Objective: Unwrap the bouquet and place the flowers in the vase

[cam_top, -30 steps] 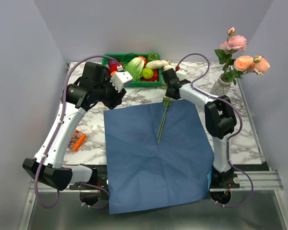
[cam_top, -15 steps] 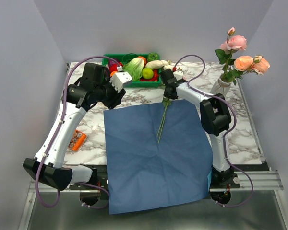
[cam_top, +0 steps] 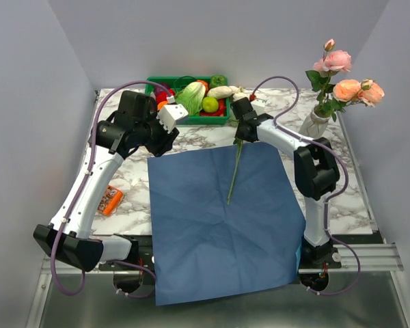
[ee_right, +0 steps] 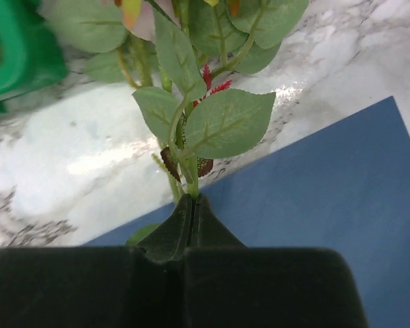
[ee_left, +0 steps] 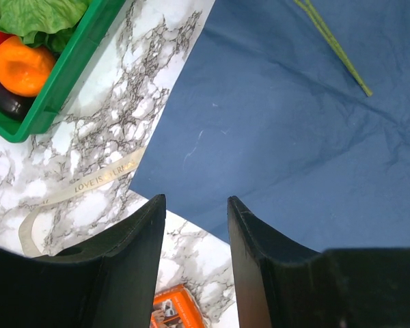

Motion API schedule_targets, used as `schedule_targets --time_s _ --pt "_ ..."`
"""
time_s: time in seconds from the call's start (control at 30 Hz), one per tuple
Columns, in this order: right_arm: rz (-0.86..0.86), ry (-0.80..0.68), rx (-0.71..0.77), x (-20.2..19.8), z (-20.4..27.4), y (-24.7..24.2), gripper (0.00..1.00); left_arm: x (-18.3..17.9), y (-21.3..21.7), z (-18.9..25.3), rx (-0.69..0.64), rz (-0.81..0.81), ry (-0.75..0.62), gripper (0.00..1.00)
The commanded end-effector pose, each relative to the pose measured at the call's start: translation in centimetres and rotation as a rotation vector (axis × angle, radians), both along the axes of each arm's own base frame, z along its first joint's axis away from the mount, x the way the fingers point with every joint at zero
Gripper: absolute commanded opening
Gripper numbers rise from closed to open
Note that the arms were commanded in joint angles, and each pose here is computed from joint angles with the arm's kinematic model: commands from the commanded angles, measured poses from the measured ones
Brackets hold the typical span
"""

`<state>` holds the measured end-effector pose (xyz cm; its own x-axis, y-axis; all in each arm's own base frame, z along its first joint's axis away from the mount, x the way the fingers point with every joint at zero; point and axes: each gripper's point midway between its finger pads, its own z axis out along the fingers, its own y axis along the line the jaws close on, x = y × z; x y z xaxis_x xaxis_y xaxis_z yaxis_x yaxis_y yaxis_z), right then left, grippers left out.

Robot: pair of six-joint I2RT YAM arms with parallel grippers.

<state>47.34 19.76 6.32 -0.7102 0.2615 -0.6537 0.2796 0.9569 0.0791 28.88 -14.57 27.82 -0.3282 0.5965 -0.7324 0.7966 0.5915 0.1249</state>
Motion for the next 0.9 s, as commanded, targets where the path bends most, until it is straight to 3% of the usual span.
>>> schedule_targets --time_s 0.0,0.3,0.47,0.63,0.77,0.87 --pt "0.02 -0.182 0.02 -1.1 7.0 0.8 0.01 0.0 0.0 0.7 -0.024 0.006 -0.012 0.51" --pt "0.12 -0.419 0.027 -4.0 14.5 1.6 0.01 -0.4 0.2 1.1 -0.024 0.009 -0.021 0.5" --pt "0.269 -0.831 -0.001 -5.9 25.9 3.3 0.01 -0.5 0.2 1.1 -0.026 0.009 -0.022 0.5" --pt "0.272 -1.16 -0.08 -9.1 37.8 0.1 0.01 -0.5 0.1 1.5 -0.036 0.007 -0.025 0.51" --pt "0.072 -1.491 -0.267 -13.6 46.2 -6.3 0.01 -0.4 0.0 1.3 -0.037 0.007 -0.02 0.5" --pt "-0.069 -1.547 -0.4 -15.0 48.9 -10.3 0.01 -0.3 0.0 1.2 -0.033 0.007 -0.021 0.51"
